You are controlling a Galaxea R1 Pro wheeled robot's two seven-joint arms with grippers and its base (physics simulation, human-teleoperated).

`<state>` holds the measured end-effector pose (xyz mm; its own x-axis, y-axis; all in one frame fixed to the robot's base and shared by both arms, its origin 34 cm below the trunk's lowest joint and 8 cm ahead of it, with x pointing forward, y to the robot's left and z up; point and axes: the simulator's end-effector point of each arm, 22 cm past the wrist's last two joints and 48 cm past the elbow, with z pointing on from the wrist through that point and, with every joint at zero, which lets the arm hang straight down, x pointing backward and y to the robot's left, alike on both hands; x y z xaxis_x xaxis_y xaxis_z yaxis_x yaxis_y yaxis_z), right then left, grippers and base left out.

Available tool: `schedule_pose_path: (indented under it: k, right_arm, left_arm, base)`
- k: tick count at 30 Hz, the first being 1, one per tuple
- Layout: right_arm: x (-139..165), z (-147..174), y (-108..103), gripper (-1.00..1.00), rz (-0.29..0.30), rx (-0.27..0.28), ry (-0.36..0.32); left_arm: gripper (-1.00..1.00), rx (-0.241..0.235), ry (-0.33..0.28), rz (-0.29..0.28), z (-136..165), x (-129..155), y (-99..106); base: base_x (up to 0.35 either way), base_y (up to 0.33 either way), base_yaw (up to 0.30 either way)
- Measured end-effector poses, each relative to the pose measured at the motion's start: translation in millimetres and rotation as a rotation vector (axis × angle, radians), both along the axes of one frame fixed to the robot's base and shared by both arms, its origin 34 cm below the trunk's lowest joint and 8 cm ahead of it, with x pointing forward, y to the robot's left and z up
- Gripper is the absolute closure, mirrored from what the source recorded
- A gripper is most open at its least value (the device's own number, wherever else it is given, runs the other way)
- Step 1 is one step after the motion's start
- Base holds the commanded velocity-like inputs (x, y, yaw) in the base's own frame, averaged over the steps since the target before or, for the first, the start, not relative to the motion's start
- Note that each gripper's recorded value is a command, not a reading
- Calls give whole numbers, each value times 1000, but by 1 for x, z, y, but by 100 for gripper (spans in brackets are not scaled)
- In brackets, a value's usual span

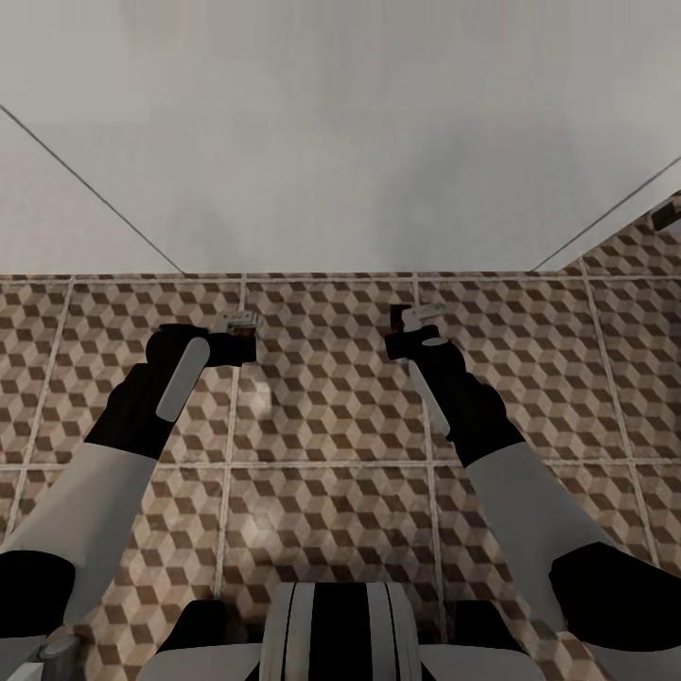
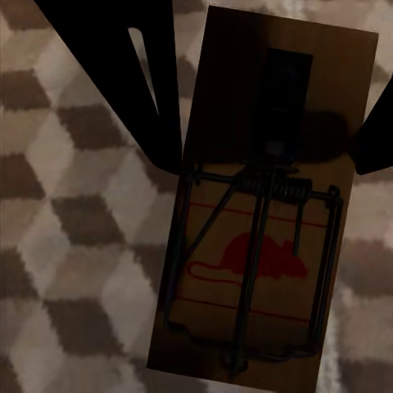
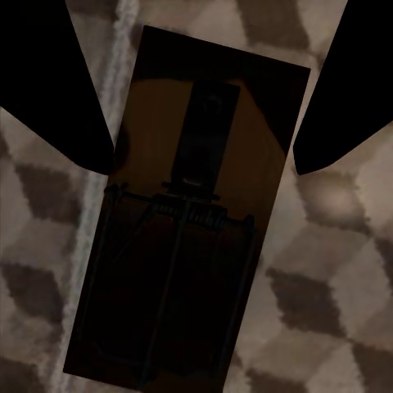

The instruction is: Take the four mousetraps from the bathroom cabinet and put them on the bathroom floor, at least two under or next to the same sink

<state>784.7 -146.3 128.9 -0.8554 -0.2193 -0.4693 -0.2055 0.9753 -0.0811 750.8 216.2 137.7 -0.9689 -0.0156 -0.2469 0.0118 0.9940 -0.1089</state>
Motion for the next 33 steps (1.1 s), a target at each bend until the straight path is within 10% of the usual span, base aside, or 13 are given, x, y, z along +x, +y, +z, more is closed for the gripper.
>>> schedule_pose_path:
  k: [33]
  right_arm:
    - [-17,-35,-14,100,-1,-51,113]
  left_arm:
    - [100,-14,7,-29,-2,-5,-18]
  base:
    - [1,0,0]
